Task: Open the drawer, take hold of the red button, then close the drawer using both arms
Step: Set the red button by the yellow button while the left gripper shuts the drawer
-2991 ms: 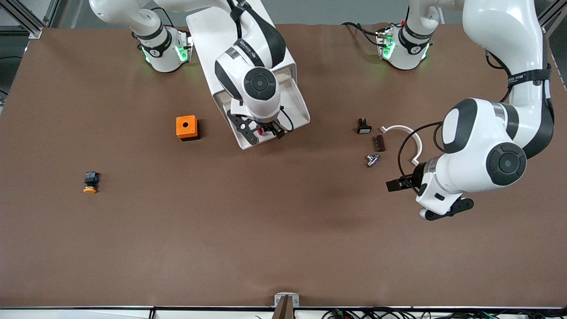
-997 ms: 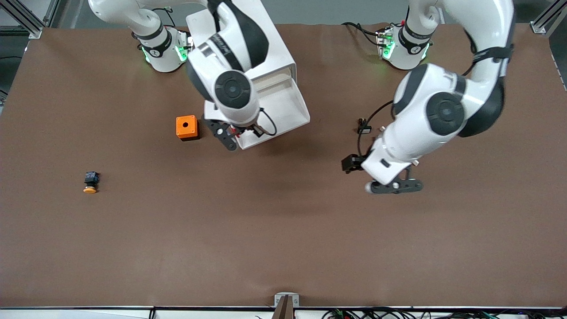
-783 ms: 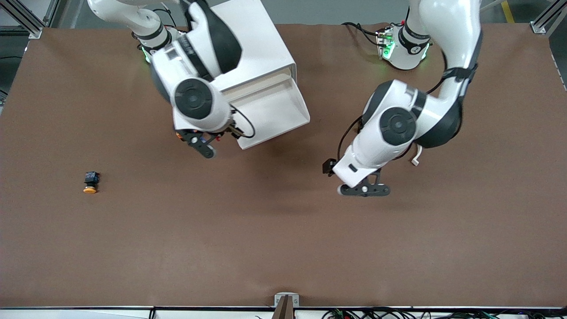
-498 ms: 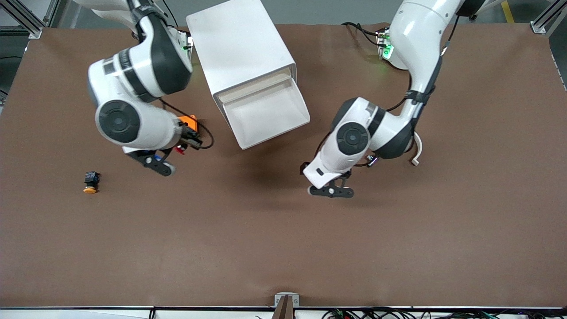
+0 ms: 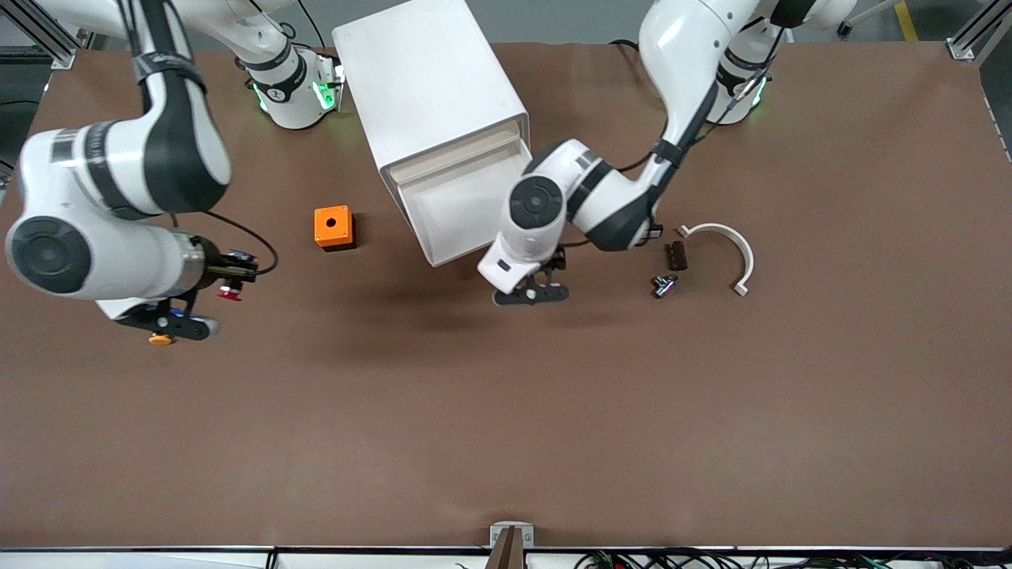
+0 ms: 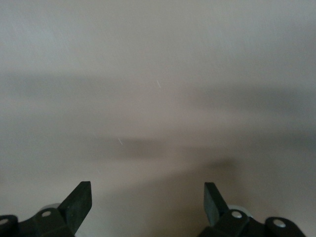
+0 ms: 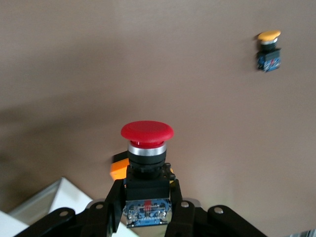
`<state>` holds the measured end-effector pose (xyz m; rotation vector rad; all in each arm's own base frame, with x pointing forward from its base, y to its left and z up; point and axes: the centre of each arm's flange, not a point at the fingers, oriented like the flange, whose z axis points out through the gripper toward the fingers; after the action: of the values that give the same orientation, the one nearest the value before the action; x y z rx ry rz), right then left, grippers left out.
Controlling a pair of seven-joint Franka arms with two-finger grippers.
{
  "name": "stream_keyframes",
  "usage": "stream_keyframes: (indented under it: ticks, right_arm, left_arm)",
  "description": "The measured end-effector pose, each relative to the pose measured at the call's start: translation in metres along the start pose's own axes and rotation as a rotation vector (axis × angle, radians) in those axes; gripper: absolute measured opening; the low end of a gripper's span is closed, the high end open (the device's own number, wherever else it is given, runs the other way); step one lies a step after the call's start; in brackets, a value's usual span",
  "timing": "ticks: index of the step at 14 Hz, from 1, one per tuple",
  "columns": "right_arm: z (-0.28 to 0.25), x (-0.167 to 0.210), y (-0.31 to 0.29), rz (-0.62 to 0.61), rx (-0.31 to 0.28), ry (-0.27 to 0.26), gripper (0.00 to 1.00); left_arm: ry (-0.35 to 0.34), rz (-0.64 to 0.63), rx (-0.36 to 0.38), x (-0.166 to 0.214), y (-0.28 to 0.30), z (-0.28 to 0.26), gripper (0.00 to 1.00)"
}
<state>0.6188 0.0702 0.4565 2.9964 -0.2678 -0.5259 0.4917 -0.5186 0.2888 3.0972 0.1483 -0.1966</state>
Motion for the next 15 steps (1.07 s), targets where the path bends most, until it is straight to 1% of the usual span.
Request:
stream_keyframes:
  ticks: [1,4,7,9,11,12,15]
  right_arm:
    - [0.006,0.008,0.020,-0.020,0.006,0.006,0.41]
    - [0.034,0.028,0.064,-0.074,0.020,0.044,0.41]
    - [0.066,0.041,0.086,-0.080,0.003,0.080,0.41]
    - [0.090,0.048,0.092,-0.077,-0.001,0.117,0.41]
    - [0.120,0.054,0.101,-0.064,0.007,0.161,0.41]
    - [0.132,0.055,0.106,-0.061,0.006,0.175,0.41]
    - [0.153,0.055,0.111,-0.067,-0.012,0.178,0.41]
  left_arm:
    - [-0.008,-0.003,0.012,-0.012,0.008,0.003,1.00]
    - [-0.052,-0.010,0.049,-0.032,0.015,0.013,1.00]
    - [-0.124,-0.023,0.055,-0.052,0.023,0.021,1.00]
    - [-0.162,-0.033,0.066,-0.068,0.030,0.024,1.00]
    - [-0.178,-0.045,0.079,-0.082,0.036,0.027,1.00]
    - [-0.181,-0.049,0.085,-0.089,0.040,0.028,1.00]
    - [-0.187,-0.055,0.097,-0.113,0.052,0.033,1.00]
